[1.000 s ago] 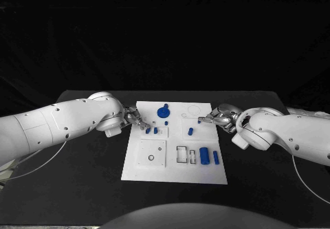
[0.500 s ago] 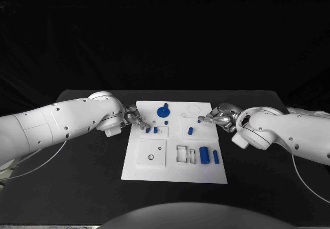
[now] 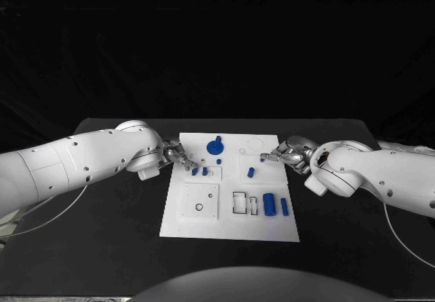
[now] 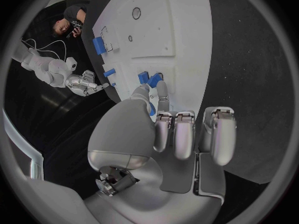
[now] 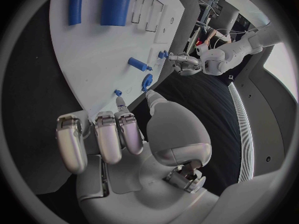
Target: Assemble the parts on the task board
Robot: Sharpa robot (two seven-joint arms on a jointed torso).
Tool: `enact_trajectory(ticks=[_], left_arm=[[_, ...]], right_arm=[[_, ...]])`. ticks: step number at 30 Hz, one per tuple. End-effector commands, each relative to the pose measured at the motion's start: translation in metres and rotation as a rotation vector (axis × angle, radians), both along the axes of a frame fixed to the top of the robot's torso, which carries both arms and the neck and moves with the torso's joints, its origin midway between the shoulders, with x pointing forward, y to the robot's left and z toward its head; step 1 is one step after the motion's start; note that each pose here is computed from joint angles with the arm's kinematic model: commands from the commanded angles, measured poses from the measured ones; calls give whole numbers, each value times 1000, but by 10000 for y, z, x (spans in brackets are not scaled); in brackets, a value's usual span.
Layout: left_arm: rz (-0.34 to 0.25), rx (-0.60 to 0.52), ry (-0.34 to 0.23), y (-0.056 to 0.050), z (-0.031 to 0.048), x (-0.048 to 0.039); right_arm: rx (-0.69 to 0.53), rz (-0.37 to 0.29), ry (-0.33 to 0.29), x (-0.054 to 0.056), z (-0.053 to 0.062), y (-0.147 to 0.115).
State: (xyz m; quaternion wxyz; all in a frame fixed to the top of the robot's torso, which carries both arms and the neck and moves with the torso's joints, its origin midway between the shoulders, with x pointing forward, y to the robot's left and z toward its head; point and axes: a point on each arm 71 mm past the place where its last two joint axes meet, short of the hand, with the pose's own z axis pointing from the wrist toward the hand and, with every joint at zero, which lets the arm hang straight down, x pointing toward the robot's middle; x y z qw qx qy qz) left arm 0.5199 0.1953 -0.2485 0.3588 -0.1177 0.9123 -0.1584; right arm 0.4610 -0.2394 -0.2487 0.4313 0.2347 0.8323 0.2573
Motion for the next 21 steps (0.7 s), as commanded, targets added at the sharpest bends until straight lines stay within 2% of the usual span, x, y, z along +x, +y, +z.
enact_trajectory(ticks=[1, 21], left_arm=[[-8, -27, -1, -24, 9, -2], [-8, -17, 15, -68, -3, 7]], right_arm=[[-4, 19, 0, -5, -6, 14], [-4, 24, 1, -8, -10, 31]])
